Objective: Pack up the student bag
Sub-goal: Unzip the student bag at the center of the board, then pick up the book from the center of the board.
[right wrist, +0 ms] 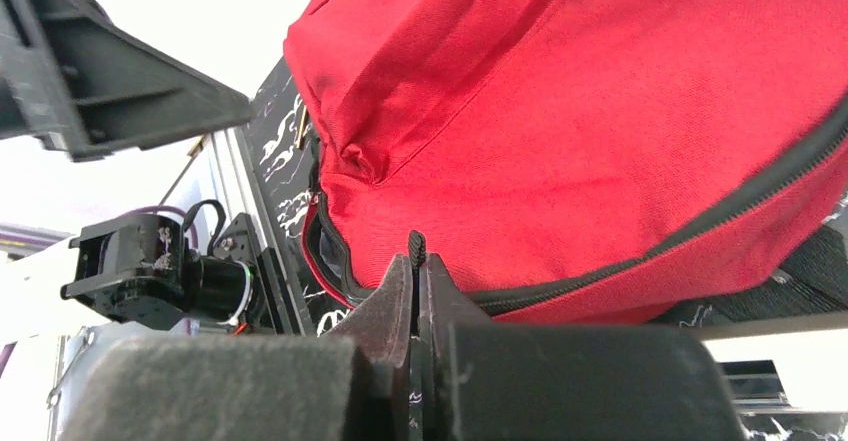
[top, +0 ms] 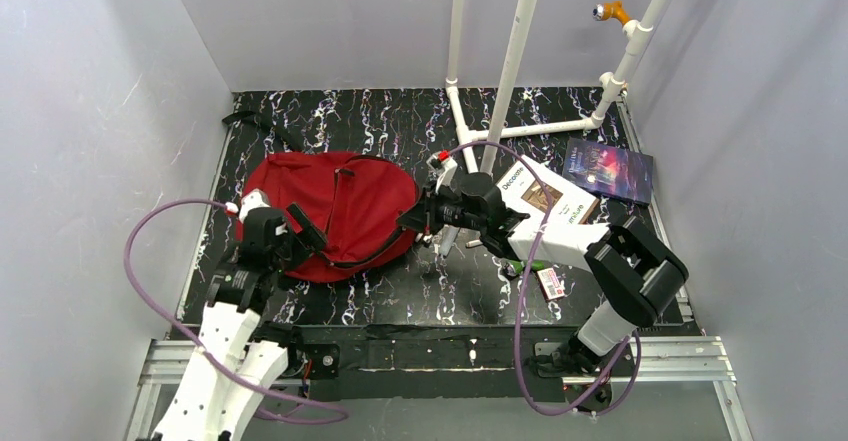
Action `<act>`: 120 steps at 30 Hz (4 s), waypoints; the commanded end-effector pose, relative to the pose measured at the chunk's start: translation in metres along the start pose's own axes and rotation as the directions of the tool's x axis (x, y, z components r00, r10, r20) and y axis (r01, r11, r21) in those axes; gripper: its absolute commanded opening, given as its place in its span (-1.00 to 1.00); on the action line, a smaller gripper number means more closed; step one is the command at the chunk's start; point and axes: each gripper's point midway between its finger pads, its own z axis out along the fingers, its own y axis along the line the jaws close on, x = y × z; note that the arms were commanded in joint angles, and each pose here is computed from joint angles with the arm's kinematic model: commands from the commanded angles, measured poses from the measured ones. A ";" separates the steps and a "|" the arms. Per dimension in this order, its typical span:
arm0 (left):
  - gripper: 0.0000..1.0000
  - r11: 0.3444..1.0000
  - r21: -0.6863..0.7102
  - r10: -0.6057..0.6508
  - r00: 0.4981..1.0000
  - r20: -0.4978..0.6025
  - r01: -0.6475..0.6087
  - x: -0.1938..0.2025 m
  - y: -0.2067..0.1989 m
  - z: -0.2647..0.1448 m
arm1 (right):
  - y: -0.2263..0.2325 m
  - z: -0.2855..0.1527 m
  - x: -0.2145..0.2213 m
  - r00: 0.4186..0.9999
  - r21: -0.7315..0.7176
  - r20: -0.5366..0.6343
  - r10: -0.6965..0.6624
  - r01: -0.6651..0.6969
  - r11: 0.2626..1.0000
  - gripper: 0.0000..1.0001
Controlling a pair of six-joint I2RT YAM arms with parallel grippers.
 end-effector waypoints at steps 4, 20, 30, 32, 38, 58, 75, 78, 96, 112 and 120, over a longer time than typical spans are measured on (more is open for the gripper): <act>0.83 0.818 0.538 0.201 0.977 0.064 -0.204 -0.013 -0.098 -0.060 | 0.049 0.006 -0.035 0.996 -0.226 0.091 -0.016 0.036 0.974 -0.97; 0.19 0.608 0.696 0.662 0.728 -0.177 -0.384 0.061 -0.149 -0.020 | 0.071 0.000 -0.045 0.994 -0.313 0.109 0.027 0.008 0.950 -0.97; -1.00 0.759 0.344 0.636 0.743 -0.208 -0.553 0.038 -0.086 0.006 | 0.011 -0.005 -0.055 0.986 0.083 0.155 0.059 -0.073 0.994 -0.97; -1.00 0.747 0.339 0.648 0.741 -0.176 -0.572 0.037 -0.075 -0.002 | -0.016 -0.020 -0.067 0.978 0.260 0.209 -0.001 -0.055 0.964 -0.97; -1.00 0.712 0.336 0.659 0.752 -0.018 -0.616 0.024 -0.058 -0.031 | -0.059 -0.029 -0.088 0.971 0.409 0.229 -0.071 -0.030 0.912 -0.97; 0.51 0.609 0.651 0.630 0.775 -0.050 -0.453 0.041 -0.160 -0.032 | 0.069 0.019 -0.077 0.986 -0.154 0.105 -0.128 0.143 0.978 -0.97; -1.00 0.555 0.593 0.674 0.733 0.090 -0.583 0.031 -0.112 -0.074 | -0.075 0.035 -0.132 0.945 0.539 0.247 -0.213 0.048 0.841 -0.97; -1.00 0.539 0.625 0.655 0.748 0.110 -0.564 0.029 -0.120 -0.084 | -0.056 0.072 -0.143 0.935 0.408 0.236 -0.264 0.151 0.900 -0.97; -1.00 0.725 0.205 0.656 0.750 0.084 -0.657 -0.055 -0.133 -0.020 | -0.048 -0.004 -0.072 0.952 0.454 -0.270 -0.144 0.258 0.853 0.56; -1.00 0.685 0.176 0.709 0.702 0.062 -0.707 -0.035 -0.120 0.019 | -0.134 -0.246 -0.009 0.982 0.858 0.187 0.017 -0.172 0.484 0.93; -1.00 0.684 0.228 0.698 0.712 0.070 -0.693 -0.029 -0.124 0.014 | -0.193 -0.310 -0.035 0.834 0.749 0.507 0.217 -0.551 0.368 0.73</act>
